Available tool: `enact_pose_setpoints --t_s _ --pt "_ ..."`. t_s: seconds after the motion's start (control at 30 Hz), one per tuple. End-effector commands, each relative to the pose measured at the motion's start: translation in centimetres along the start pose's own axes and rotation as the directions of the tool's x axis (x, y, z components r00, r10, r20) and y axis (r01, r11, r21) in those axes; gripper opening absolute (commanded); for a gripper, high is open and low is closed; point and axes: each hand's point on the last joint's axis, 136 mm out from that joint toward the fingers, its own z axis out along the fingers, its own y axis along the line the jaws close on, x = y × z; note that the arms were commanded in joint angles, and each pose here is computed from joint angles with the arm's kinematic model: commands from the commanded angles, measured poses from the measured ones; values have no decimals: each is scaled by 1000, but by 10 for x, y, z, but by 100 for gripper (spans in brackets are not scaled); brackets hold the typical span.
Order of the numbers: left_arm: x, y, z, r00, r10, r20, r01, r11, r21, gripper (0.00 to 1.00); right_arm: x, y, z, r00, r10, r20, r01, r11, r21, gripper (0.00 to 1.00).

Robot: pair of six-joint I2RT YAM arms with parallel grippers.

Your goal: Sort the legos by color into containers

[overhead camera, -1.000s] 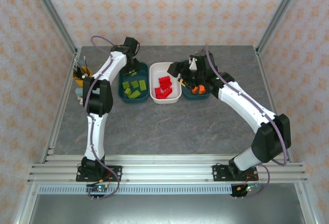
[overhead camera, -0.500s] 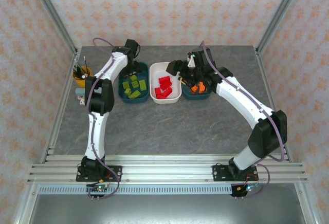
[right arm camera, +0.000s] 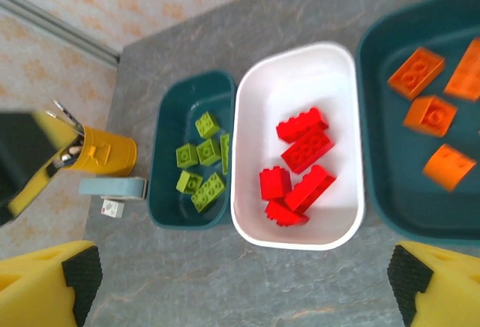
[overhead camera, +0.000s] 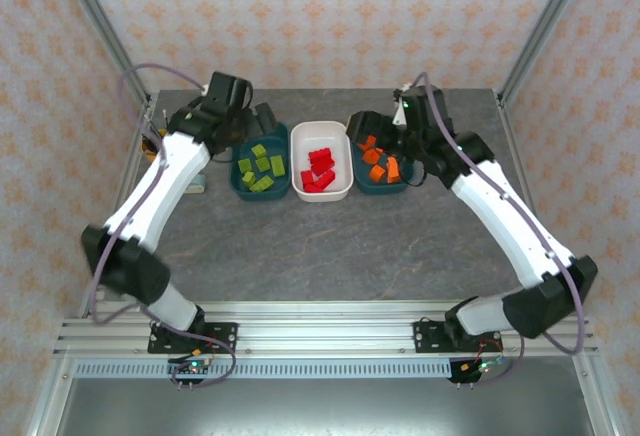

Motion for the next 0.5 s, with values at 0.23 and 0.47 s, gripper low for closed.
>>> enact_pose_setpoints --t_s 0.23,0.47 --pt "44 104 -94 979 50 197 -19 987 -157 100 7 -62 -71 977 -123 173 77 965 250 99" --pt "55 167 -103 932 129 339 7 927 -374 100 1 -144 -68 953 -91 290 -85 835 543 100"
